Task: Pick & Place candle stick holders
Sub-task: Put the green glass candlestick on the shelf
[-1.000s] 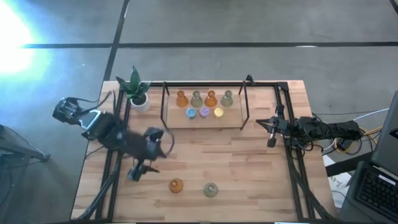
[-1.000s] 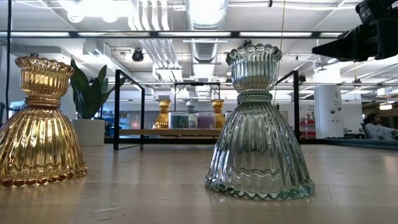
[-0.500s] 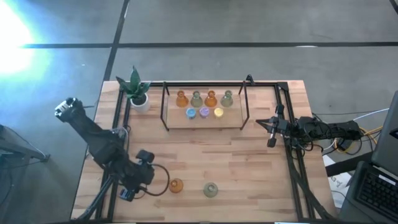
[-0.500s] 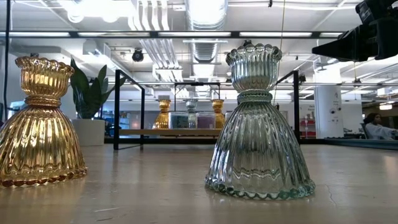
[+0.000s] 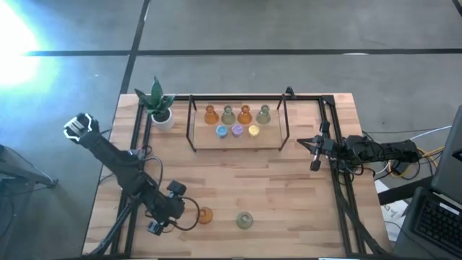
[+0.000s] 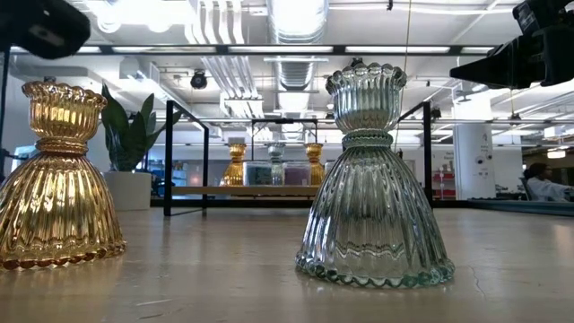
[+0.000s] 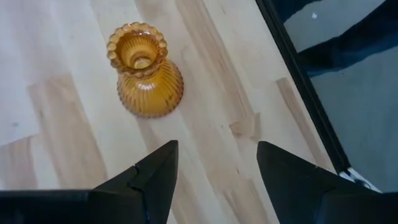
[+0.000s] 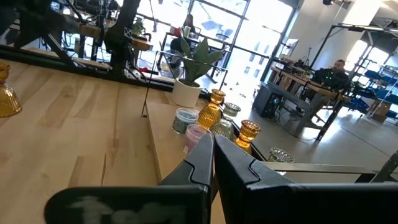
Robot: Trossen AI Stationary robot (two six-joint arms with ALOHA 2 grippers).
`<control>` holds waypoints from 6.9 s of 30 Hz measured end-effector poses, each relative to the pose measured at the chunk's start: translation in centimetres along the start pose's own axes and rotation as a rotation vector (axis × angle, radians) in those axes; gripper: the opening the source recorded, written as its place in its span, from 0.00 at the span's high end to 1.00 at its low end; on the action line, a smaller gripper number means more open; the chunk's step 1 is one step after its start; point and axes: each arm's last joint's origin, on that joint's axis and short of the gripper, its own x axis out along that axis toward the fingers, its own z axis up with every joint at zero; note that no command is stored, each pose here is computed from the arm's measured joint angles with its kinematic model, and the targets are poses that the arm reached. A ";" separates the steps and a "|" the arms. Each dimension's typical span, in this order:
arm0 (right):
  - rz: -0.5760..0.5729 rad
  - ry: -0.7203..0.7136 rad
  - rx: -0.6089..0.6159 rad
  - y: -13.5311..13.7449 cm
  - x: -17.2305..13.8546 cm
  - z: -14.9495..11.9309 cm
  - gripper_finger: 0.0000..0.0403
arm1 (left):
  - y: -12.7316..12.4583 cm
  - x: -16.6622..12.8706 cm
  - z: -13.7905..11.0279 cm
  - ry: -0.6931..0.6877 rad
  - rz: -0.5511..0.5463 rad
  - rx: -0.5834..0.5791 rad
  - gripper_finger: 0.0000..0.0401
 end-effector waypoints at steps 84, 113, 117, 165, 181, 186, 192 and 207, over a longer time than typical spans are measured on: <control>0.000 0.001 -0.001 0.0 0.0 0.0 0.98 | 8.2 5.1 11.3 -0.324 -0.114 0.359 0.28; 0.002 0.007 -0.003 0.0 0.0 -0.1 0.98 | 12.9 13.9 11.7 -0.432 -0.198 0.234 0.28; 0.002 0.008 -0.004 0.0 0.0 -0.1 0.98 | 13.0 14.4 11.9 -0.485 -0.233 0.245 0.28; 0.001 0.007 -0.003 0.0 0.0 -0.1 0.98 | 16.9 10.0 13.3 -0.608 0.156 0.088 0.57; -0.005 0.010 -0.004 0.0 0.0 -0.1 0.98 | 21.9 3.8 12.3 -0.748 0.722 -0.769 0.57; -0.007 0.010 -0.003 0.0 0.0 -0.1 0.98 | 21.3 0.6 12.5 -0.687 0.834 -0.888 0.57; -0.005 0.010 -0.004 0.0 0.0 -0.1 0.98 | 20.1 -2.0 12.2 -0.680 0.942 -1.007 0.57; -0.005 0.009 -0.004 0.0 0.0 -0.1 0.98 | 18.6 -2.2 9.8 -0.711 1.109 -1.201 0.57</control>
